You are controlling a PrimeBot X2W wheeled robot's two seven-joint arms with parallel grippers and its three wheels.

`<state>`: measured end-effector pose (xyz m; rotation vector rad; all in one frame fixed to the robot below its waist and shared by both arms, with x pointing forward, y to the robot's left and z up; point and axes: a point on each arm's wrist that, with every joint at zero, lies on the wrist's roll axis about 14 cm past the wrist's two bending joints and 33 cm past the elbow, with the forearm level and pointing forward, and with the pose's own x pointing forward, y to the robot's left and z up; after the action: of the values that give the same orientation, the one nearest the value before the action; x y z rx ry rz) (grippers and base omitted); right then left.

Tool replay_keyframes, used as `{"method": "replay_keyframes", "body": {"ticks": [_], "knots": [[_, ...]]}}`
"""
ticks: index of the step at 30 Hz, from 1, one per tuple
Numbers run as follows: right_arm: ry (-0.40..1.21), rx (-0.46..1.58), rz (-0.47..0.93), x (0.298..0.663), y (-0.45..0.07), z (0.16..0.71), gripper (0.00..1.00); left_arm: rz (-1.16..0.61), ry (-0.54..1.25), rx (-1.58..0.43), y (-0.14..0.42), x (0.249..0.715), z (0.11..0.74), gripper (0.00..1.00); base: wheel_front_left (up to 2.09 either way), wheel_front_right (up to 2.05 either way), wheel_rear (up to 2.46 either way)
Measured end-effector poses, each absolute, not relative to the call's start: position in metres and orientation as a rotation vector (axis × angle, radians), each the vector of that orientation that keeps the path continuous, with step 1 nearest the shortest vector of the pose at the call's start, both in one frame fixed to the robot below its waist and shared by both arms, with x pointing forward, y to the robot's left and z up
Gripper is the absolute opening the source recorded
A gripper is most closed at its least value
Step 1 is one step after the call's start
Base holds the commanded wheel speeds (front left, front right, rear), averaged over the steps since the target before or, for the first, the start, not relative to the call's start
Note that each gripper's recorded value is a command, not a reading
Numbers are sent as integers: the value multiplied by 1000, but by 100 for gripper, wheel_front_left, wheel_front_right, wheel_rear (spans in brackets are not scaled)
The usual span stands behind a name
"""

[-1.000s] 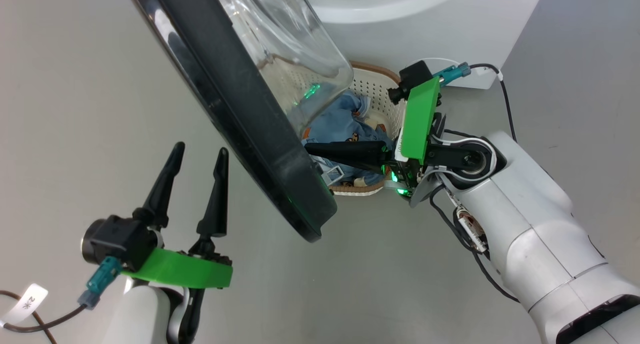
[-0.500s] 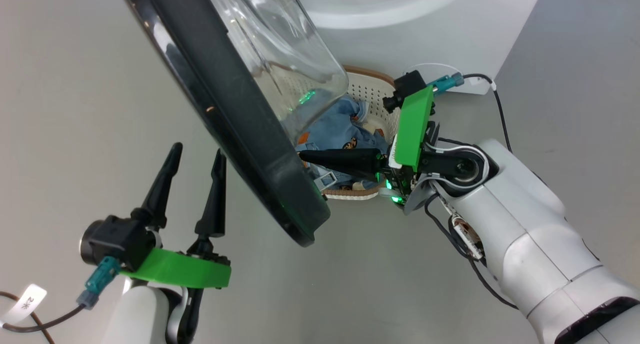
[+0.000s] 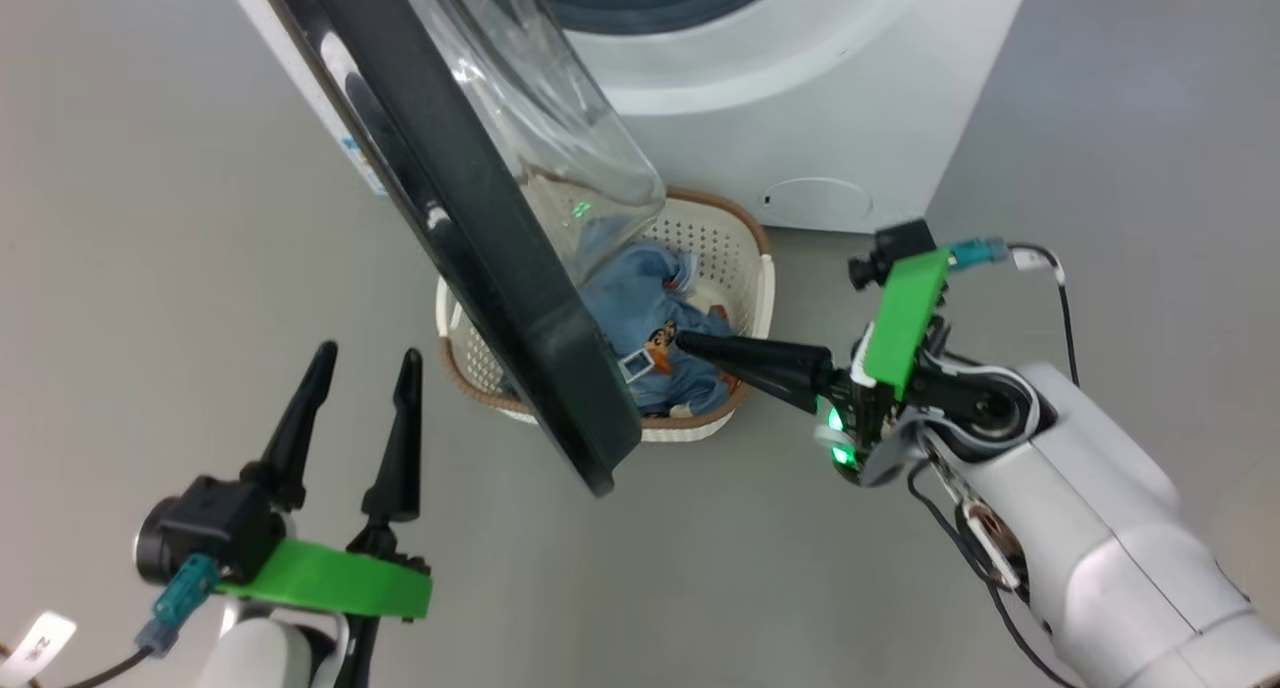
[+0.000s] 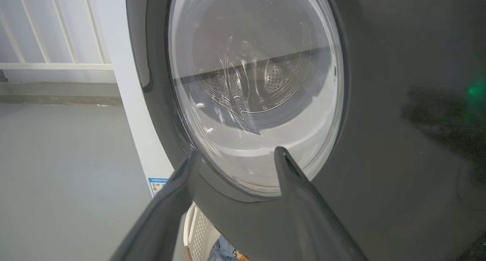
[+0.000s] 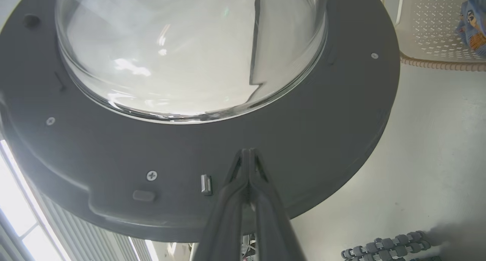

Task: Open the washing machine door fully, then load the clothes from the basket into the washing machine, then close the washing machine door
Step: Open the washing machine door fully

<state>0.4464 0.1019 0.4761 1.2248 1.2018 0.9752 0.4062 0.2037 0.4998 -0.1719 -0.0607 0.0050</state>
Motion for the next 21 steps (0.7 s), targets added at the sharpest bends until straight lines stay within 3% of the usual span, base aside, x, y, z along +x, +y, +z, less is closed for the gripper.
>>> {"method": "replay_keyframes", "body": {"ticks": [21], "knots": [[897,1489,740,405,5,499,0,-26,-56,-205,190,377,498,100,0,0,0]]}}
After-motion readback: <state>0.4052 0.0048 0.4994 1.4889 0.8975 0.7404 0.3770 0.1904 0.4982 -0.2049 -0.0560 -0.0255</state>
